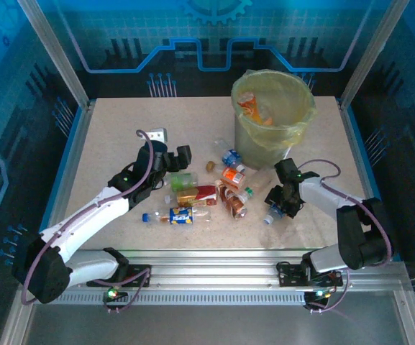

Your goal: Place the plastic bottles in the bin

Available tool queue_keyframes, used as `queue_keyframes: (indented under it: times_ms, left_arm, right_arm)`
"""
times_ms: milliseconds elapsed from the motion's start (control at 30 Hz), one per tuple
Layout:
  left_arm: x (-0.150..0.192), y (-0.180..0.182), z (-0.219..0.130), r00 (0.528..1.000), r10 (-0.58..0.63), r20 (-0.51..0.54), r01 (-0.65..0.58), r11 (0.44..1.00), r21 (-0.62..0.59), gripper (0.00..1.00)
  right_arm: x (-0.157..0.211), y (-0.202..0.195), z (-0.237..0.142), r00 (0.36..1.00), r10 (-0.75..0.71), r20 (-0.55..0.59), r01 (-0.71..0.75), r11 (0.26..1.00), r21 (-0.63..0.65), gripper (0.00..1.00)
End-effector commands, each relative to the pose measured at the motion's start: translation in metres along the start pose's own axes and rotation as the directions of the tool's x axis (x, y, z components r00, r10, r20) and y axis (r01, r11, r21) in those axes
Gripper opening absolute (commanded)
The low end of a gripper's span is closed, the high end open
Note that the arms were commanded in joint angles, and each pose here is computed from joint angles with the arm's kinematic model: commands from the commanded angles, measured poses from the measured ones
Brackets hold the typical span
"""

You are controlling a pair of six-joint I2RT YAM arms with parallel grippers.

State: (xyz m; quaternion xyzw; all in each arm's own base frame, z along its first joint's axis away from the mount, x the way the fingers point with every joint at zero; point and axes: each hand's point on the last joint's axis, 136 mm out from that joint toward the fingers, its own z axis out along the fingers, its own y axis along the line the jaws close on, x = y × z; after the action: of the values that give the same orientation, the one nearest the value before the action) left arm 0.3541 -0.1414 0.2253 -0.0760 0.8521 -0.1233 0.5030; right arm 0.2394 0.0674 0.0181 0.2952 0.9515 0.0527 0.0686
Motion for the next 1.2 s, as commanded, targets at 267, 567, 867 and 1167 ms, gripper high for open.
queue_keyframes:
  times_ms: [267, 567, 867, 1167]
  left_arm:
    - [-0.012, 0.002, -0.004, 0.999, -0.024, 0.036, 0.024, 1.000, -0.004, 0.99]
    - [-0.013, 0.003, -0.002, 0.999, -0.030, 0.037, 0.030, 1.000, -0.004, 0.99]
    - [-0.012, 0.001, -0.002, 0.999, -0.044, 0.032, 0.043, 0.999, 0.008, 0.99]
    - [-0.015, 0.005, -0.008, 0.998, -0.049, 0.045, 0.049, 0.999, 0.001, 0.99]
  right_arm:
    - [-0.026, -0.027, -0.062, 0.977, -0.066, 0.203, 0.044, 0.993, 0.113, 0.50]
    - [-0.057, -0.037, -0.168, 0.866, -0.133, 0.482, 0.096, 0.990, 0.099, 0.46]
    - [-0.095, 0.001, -0.276, 0.701, -0.223, 0.678, 0.247, 0.967, 0.062, 0.40]
    - [-0.131, 0.062, -0.343, 0.569, -0.289, 0.770, 0.386, 0.921, 0.060, 0.39]
